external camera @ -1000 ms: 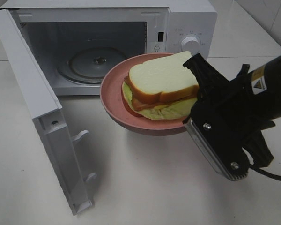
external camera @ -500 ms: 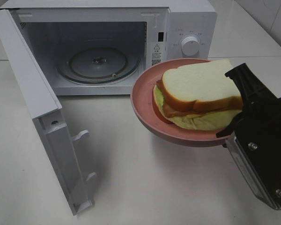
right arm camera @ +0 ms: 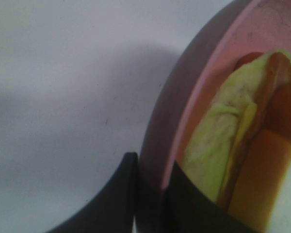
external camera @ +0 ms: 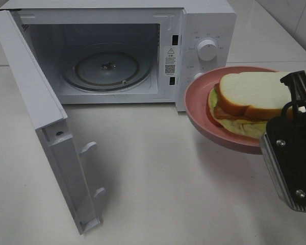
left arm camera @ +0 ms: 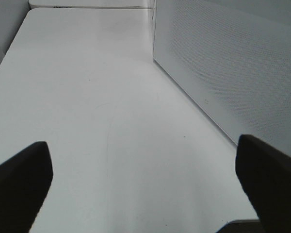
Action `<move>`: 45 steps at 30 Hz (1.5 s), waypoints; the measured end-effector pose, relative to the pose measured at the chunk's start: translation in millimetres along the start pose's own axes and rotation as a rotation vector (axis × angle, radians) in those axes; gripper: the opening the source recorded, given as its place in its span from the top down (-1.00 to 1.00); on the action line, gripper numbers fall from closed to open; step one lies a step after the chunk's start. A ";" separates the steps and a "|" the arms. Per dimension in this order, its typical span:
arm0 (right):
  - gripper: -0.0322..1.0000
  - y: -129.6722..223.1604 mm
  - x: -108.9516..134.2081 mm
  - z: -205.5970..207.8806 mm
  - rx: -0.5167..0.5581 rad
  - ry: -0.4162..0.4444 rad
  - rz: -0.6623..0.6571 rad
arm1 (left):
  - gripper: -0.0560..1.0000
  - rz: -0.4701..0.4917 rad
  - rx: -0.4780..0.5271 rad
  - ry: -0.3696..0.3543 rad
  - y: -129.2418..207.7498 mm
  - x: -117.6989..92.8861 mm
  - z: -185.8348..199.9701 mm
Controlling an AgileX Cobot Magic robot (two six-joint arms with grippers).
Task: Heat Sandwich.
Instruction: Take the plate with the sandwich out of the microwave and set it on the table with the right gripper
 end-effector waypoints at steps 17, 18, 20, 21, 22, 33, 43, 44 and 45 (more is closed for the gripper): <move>0.72 47.3 7.4 6.0 0.253 0.028 -0.515 | -0.94 0.000 0.000 0.000 0.0 0.0 0.0; 0.72 48.3 8.5 6.3 0.260 0.026 -0.537 | -0.94 0.000 0.000 0.000 0.0 0.0 0.0; 0.72 49.2 9.5 6.6 0.266 0.026 -0.565 | -0.94 0.000 0.000 0.000 0.0 0.0 0.0; 0.72 50.1 10.7 6.9 0.273 0.025 -0.587 | -0.94 0.000 0.000 0.000 0.0 0.0 0.0; 0.72 52.0 13.0 7.5 0.287 0.025 -0.650 | -0.94 0.000 0.000 0.000 0.0 0.0 0.0; 0.72 71.1 11.9 13.5 0.384 0.105 -0.849 | -0.94 0.000 0.000 0.000 0.0 0.0 0.0; 0.72 70.9 17.6 -17.2 0.491 0.050 -0.885 | -0.94 0.000 0.000 0.000 0.0 0.0 0.0; 0.72 70.8 17.0 -20.2 0.501 0.047 -0.898 | -0.94 0.000 0.000 0.000 0.0 0.0 0.0; 0.72 72.0 15.9 -23.2 0.513 0.045 -0.912 | -0.94 0.000 0.000 0.000 0.0 0.0 0.0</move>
Point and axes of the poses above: a point on each arm's last joint axis where the gripper is mounted, z pointing back along that axis away from the gripper, x along the wrist's bending axis when the last joint is at zero, y = z × x, the point moved 10 cm from there along -z, pointing out along that axis toward the gripper, and after that the axes turned 8 degrees about z, right-handed, at the moved point
